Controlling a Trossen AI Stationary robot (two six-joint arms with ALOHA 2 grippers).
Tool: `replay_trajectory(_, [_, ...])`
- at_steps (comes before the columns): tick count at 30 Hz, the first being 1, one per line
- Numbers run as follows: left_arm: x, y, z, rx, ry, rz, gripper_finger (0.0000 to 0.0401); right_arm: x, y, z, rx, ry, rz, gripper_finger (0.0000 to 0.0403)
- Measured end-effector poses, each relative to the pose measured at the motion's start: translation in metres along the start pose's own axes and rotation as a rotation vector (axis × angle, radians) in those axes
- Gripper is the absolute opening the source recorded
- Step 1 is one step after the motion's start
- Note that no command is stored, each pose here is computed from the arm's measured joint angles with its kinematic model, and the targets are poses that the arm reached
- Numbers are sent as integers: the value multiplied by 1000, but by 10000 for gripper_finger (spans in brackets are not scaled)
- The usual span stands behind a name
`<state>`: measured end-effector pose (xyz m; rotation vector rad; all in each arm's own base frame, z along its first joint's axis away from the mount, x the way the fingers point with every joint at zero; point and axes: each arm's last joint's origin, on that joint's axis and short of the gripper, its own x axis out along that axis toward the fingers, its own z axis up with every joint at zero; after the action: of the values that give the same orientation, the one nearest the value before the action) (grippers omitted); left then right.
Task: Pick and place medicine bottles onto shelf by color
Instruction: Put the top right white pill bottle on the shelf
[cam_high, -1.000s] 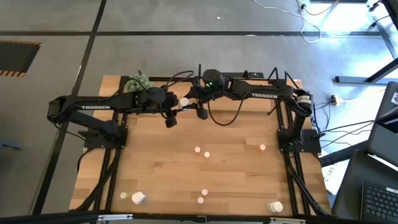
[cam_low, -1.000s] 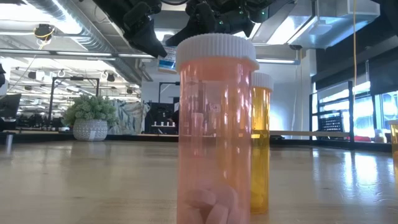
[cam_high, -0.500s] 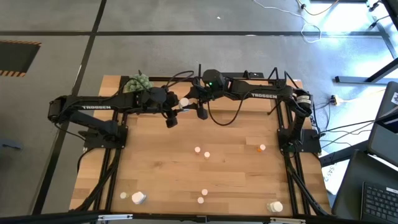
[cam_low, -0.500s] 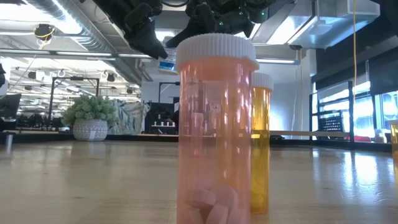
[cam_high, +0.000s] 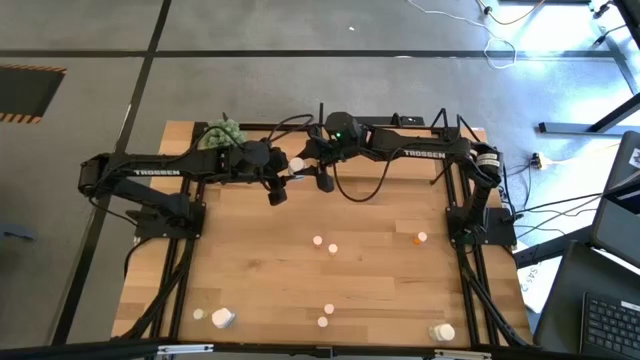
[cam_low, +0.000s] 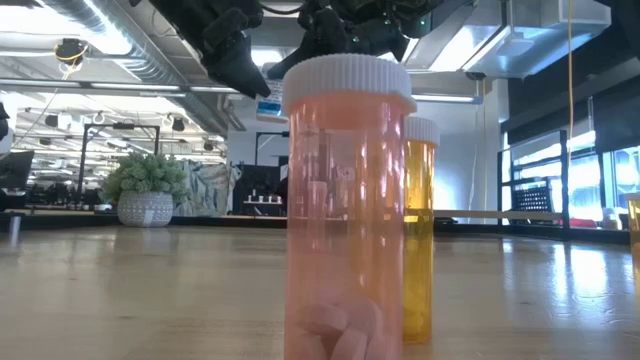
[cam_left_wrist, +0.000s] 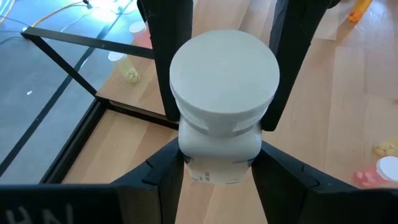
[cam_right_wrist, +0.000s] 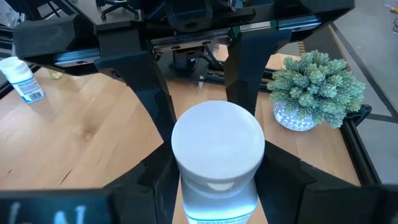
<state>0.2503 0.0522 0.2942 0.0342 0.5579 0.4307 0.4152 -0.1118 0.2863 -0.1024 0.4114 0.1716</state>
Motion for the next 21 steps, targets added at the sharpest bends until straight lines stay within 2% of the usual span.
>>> replay_trajectory(21, [0,-1,0,-27,2,-3,164,0,-1,0,-2,-3,3,173])
